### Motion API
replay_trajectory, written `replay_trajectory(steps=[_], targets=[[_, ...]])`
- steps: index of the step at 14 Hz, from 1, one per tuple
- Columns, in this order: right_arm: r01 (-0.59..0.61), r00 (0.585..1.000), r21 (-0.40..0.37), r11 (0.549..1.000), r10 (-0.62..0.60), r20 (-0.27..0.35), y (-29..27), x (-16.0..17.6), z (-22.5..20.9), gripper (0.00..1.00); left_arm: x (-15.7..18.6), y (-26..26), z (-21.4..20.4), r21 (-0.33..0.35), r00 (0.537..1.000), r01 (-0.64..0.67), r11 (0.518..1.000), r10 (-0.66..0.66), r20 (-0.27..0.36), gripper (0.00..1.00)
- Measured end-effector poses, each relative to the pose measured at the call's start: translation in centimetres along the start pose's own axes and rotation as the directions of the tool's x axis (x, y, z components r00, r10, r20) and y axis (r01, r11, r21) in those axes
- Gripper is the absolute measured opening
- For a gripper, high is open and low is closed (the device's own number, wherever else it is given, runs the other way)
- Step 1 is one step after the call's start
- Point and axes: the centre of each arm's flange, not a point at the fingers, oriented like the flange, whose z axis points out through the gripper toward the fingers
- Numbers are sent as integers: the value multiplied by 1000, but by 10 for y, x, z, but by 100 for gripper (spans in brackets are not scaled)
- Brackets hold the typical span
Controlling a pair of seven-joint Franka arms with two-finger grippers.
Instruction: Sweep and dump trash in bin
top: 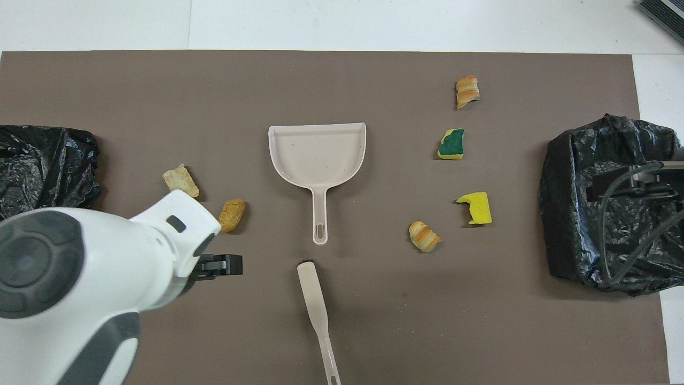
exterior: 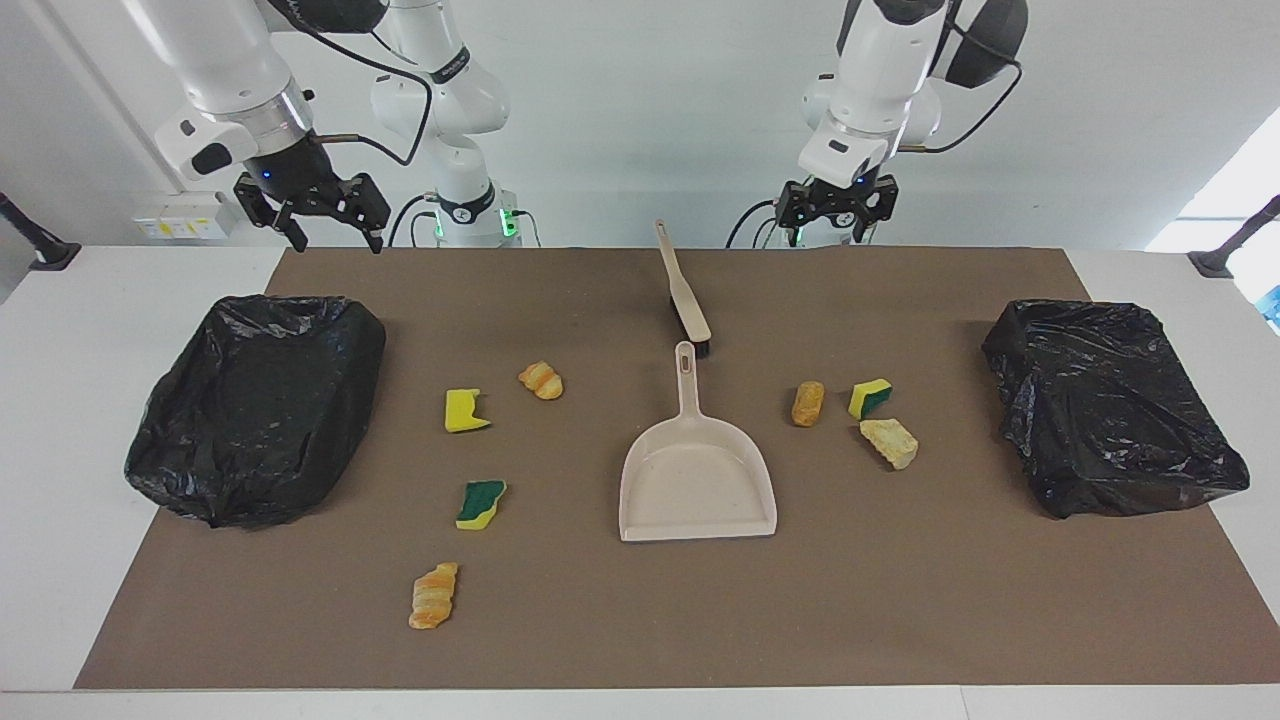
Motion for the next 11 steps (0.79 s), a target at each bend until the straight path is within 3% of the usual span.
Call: replay_trajectory(steps=[5, 11], targets=[[10, 1000, -2, 1000, -10, 23, -5, -1, 11, 100, -52, 67, 47, -44, 999, 11, 999, -13, -39, 100], [65, 998, -4, 998, -65, 16, -37, 15, 34, 100, -127, 134, 147, -38, 999, -15, 999, 14, -29, 100]])
